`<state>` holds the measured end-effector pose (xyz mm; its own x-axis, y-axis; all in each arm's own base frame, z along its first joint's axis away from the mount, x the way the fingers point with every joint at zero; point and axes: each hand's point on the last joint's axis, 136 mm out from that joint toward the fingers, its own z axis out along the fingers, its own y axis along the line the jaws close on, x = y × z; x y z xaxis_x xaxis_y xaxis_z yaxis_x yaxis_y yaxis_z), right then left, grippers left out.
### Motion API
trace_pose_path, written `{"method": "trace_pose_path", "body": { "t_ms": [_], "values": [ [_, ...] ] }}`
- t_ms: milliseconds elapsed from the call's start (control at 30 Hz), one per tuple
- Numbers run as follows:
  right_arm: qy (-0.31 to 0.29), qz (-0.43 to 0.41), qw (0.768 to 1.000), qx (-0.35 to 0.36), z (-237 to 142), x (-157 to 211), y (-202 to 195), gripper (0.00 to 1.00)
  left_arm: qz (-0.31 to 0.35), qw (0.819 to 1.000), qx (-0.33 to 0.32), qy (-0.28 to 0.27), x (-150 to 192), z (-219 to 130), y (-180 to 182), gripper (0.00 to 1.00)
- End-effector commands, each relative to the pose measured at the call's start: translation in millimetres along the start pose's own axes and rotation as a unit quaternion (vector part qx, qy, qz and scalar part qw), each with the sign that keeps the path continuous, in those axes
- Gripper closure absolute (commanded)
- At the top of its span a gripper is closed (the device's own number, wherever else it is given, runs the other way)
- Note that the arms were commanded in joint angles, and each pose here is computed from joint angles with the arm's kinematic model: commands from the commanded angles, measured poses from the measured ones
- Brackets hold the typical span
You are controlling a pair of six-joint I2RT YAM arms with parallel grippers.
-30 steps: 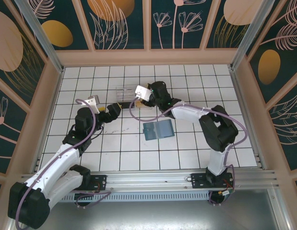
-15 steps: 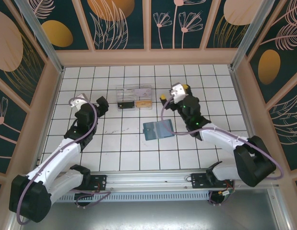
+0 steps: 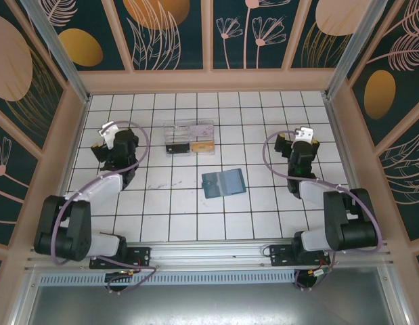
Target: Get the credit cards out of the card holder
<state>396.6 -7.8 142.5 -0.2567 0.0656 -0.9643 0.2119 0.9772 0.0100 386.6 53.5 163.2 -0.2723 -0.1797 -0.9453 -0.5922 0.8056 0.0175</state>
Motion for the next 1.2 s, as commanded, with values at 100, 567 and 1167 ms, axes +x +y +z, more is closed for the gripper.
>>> {"method": "trace_pose_path", "body": {
  "t_ms": [100, 567, 1167],
  "values": [
    [-0.025, 0.056, 0.997, 0.039, 8, -16, -34, 0.01, 0.018, 0.999, -0.042, 0.030, 43, 40, 31, 0.01],
    [-0.055, 0.040, 0.997, -0.045, -8, 17, -17, 0.01, -0.053, 0.987, 0.112, -0.105, 20, -3, 23, 0.01],
    [-0.061, 0.035, 0.995, -0.073, -13, 24, -12, 0.01, -0.007, 0.971, 0.206, -0.117, 32, -15, -7, 0.01]
  ]
}}
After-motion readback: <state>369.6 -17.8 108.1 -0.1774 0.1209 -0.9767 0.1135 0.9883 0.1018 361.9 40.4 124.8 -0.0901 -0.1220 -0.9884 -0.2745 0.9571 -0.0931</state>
